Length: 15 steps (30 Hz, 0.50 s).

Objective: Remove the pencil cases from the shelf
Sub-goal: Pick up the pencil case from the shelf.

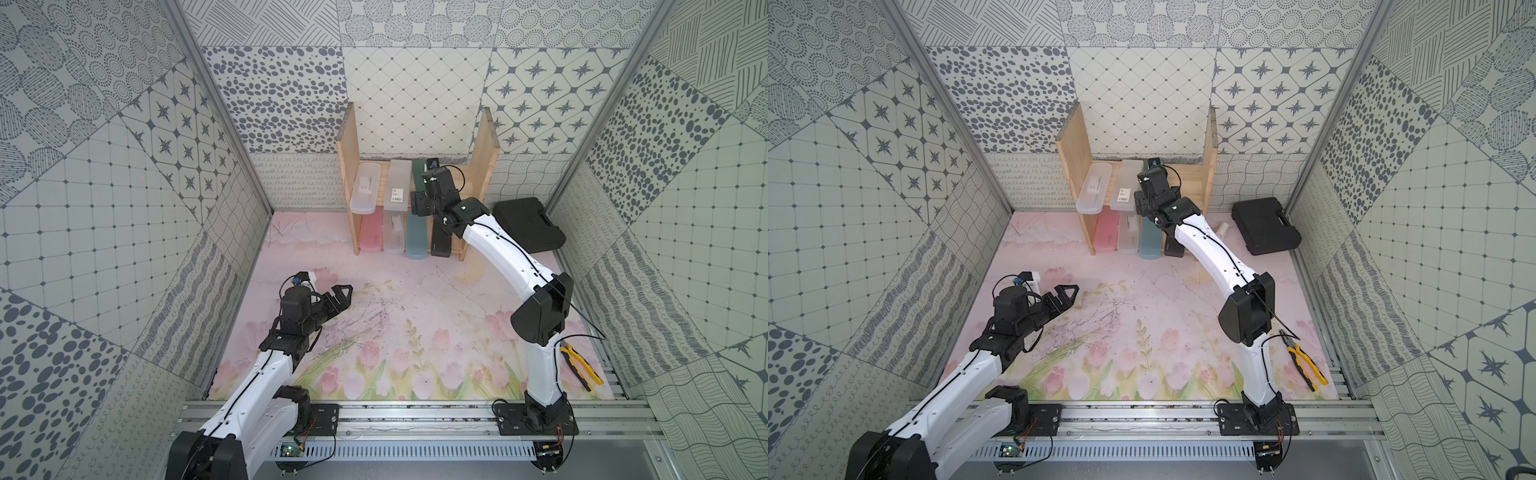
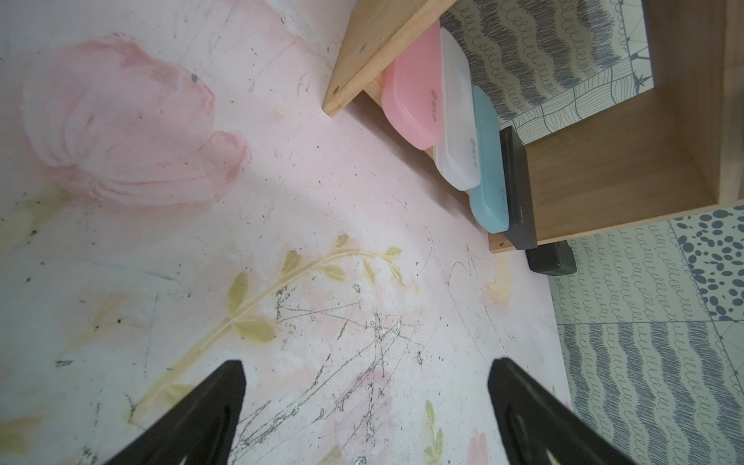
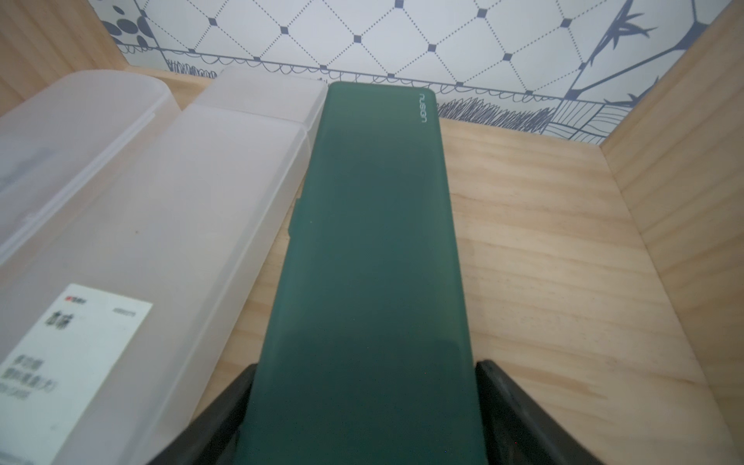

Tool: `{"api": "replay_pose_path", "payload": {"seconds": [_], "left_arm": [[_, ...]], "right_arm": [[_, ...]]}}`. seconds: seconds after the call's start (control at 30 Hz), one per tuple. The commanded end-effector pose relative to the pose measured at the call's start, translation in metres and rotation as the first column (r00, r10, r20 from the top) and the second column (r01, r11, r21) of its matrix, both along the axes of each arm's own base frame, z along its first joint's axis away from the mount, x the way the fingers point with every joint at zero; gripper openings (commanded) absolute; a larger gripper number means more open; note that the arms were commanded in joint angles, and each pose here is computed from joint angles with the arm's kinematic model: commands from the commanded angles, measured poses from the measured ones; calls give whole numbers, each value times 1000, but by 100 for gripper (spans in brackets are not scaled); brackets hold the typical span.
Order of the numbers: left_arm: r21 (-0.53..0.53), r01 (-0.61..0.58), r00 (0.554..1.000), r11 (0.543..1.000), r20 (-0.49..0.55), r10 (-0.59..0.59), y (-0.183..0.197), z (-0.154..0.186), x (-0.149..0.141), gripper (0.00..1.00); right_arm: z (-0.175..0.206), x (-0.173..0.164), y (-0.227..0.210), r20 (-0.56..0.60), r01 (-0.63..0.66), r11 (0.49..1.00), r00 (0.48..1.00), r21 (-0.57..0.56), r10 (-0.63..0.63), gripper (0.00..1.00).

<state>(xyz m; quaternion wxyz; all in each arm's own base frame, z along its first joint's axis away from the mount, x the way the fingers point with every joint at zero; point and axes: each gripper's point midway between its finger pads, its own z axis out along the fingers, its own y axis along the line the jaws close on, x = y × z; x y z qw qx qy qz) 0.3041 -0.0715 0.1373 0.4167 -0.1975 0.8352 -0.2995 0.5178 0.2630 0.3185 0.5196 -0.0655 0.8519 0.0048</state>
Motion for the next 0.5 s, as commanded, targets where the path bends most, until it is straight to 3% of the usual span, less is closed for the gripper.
{"api": "replay_pose_path", "payload": {"seconds": [0.0, 0.3, 0.47], "left_arm": [[-9, 5, 999, 1000, 37, -5, -2, 11, 6, 100], [-6, 6, 999, 1000, 35, -5, -2, 10, 6, 100], [-6, 4, 999, 1000, 38, -4, -1, 11, 6, 100]], "right_arm": [[2, 7, -1, 13, 6, 1000, 1000, -18, -5, 84], [5, 6, 0, 13, -3, 1000, 1000, -16, 3, 67], [13, -1, -6, 17, 3, 1000, 1000, 0, -3, 64]]}}
